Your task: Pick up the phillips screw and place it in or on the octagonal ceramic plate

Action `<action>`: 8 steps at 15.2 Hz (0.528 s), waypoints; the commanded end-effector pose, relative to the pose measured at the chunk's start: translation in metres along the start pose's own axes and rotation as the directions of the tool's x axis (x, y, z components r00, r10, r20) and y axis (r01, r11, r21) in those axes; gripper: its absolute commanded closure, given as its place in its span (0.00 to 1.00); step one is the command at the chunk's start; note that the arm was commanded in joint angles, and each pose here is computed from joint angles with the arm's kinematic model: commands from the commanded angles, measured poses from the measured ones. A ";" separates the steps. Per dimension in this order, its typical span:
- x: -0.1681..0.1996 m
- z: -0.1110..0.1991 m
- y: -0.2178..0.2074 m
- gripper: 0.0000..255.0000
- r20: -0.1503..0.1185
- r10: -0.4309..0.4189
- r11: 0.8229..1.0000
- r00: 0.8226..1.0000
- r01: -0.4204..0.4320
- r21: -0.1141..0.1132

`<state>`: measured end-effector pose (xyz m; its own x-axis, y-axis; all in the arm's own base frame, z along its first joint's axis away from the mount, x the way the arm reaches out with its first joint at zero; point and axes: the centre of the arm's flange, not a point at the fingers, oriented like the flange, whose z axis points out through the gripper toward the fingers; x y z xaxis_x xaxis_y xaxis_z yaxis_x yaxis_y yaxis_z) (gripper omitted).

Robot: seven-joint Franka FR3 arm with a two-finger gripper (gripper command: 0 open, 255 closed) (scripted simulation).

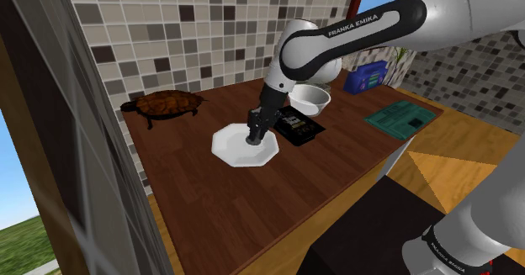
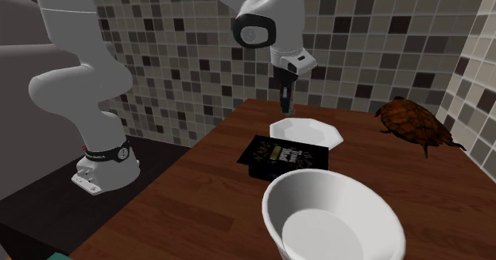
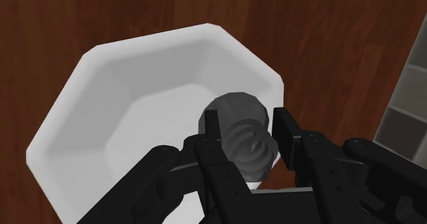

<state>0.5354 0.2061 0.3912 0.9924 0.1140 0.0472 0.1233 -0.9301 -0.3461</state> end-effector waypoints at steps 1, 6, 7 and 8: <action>0.001 -0.010 -0.003 1.00 0.000 0.000 1.000 1.000 0.000 0.000; 0.061 -0.016 0.013 1.00 0.000 0.000 1.000 1.000 0.000 0.000; 0.061 -0.011 0.014 1.00 0.000 0.000 1.000 1.000 0.000 0.000; 0.061 -0.006 0.016 1.00 0.000 0.000 1.000 1.000 0.000 0.000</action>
<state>0.5935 0.1957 0.3985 0.9924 0.1139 0.0468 0.1231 -0.9301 -0.3462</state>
